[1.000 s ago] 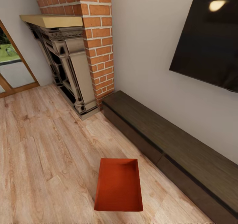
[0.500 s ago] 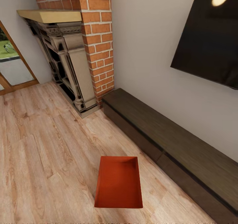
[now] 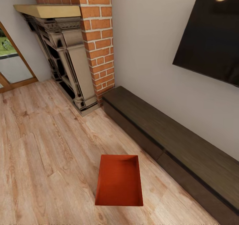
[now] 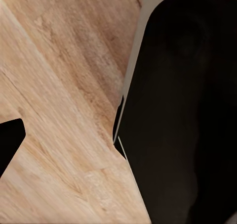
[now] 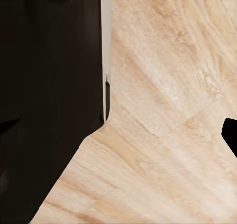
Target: Move the two storage containers from the living room to the garage. In the garage, place one container on the floor and stack the other container on top of it (either order is fine).
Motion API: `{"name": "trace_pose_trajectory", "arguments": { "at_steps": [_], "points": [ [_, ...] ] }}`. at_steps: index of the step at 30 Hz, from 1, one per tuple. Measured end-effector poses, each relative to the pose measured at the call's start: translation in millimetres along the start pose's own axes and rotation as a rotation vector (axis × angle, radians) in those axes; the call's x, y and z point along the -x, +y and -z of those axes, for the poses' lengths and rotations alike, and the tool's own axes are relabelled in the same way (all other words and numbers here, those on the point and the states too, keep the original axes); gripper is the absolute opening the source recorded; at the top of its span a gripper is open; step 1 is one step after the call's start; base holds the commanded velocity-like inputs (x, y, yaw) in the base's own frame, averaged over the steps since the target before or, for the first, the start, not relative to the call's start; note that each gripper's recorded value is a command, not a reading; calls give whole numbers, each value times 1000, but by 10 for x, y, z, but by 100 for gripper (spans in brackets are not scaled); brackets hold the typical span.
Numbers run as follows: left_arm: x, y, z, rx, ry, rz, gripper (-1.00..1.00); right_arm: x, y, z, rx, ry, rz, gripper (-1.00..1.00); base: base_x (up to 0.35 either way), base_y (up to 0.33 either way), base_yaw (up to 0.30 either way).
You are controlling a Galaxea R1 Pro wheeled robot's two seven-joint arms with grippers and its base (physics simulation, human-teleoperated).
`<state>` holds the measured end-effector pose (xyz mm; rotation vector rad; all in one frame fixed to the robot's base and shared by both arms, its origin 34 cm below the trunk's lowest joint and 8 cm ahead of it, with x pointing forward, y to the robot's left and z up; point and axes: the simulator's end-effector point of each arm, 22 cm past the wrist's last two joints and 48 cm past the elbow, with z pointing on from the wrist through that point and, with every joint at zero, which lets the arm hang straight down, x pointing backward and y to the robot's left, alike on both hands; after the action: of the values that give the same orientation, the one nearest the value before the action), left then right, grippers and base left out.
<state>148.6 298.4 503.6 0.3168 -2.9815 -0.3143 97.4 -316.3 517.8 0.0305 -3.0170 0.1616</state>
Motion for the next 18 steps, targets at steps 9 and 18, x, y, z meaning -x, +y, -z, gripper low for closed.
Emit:
{"name": "trace_pose_trajectory", "arguments": {
  "at_steps": [9,18],
  "points": [
    [-56,11,-10,3,14,-3,100,-52,-4,-1,0,14,2,100,0,0,0],
    [-99,19,-16,6,24,-5,100,-99,-35,-1,-11,26,0,100,0,0,0]
  ]
}}
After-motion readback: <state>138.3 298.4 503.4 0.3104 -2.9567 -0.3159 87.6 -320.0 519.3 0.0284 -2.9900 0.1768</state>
